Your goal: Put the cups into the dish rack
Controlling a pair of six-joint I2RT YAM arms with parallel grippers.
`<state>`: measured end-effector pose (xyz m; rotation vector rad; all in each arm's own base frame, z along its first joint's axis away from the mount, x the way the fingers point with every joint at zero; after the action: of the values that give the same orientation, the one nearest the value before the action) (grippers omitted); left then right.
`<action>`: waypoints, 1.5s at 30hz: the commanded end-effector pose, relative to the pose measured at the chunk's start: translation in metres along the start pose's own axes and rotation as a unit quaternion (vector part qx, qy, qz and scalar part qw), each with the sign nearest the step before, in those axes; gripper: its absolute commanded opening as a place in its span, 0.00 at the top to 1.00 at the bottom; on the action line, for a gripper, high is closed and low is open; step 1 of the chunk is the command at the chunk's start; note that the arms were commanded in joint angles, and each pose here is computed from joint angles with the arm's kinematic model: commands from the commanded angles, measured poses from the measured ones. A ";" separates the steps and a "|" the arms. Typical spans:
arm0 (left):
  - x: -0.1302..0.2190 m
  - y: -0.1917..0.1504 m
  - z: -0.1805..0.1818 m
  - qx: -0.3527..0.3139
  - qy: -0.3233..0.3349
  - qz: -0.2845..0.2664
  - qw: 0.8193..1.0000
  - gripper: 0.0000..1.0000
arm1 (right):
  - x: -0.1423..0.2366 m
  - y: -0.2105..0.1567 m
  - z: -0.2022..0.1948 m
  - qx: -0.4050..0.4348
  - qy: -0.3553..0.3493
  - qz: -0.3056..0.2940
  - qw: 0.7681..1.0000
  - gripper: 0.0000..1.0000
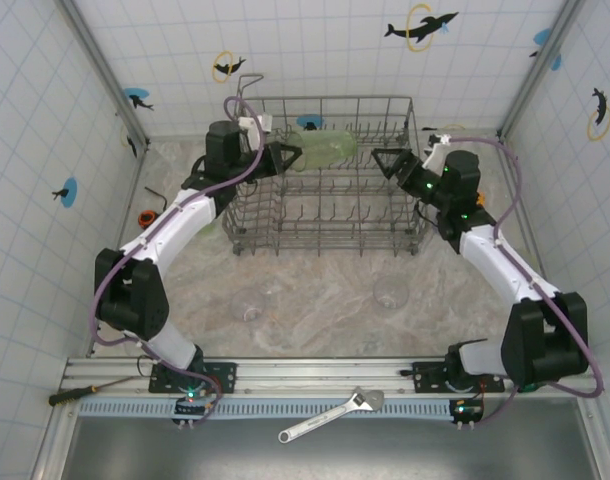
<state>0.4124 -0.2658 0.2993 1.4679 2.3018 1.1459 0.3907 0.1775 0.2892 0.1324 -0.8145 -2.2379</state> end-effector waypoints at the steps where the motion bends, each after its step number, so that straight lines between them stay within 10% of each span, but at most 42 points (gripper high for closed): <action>1: 0.000 0.015 -0.014 -0.040 -0.066 -0.020 0.997 1.00 | -0.016 0.006 0.018 -0.018 0.032 -0.025 0.999 0.00; 39: -0.009 0.005 0.024 -0.024 -0.091 -0.022 0.995 1.00 | -0.114 0.008 0.053 -0.253 0.140 -0.106 0.952 0.00; 45: -0.009 0.004 0.023 -0.025 -0.093 -0.019 0.995 1.00 | -0.126 0.004 0.058 -0.258 0.148 -0.098 0.950 0.12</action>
<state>0.4350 -0.2569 0.2770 1.4429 2.1990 1.0224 0.4628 0.2836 0.2891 0.1837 -0.0971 -2.4660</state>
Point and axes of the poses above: each hand's point on the last joint's axis, 136 mm out from that joint toward the fingers, its own x axis back along the fingers, its own z axis along the line the jaws close on, y = z × x, the point moved 1 cm from there along x, back along the fingers, and after that the axes turned 1 degree about x, right-handed, at the moved point
